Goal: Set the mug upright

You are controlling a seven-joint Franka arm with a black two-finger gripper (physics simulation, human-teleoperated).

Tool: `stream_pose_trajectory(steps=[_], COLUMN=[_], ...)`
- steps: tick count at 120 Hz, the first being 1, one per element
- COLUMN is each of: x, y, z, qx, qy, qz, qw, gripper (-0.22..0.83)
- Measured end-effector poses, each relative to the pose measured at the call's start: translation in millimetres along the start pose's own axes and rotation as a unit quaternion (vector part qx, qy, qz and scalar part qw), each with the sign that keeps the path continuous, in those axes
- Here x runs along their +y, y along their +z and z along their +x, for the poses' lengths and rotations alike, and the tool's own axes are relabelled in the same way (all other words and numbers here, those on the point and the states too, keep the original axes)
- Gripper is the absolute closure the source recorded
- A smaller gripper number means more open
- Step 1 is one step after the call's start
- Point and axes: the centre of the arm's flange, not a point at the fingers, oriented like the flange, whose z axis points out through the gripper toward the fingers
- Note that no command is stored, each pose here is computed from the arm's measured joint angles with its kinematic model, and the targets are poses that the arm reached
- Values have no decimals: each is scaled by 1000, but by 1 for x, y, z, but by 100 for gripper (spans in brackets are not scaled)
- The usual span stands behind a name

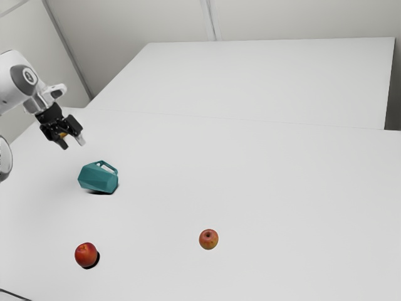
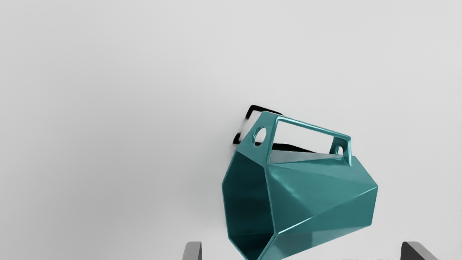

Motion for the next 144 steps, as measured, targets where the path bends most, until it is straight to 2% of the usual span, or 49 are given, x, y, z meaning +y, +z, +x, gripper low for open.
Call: stream_pose_trajectory(steps=[35,56,99,116,144], x=[-41,-53,-52,-52,-49], y=[59,86,110,112,120], z=[0,-4,-3,-3,-3], qx=[-23,-21,10,21,37], qy=[28,37,51,54,53], qz=[-115,-167,-236,-248,-272], qw=[993,985,970,967,960], gripper=[0,3,29,48,63])
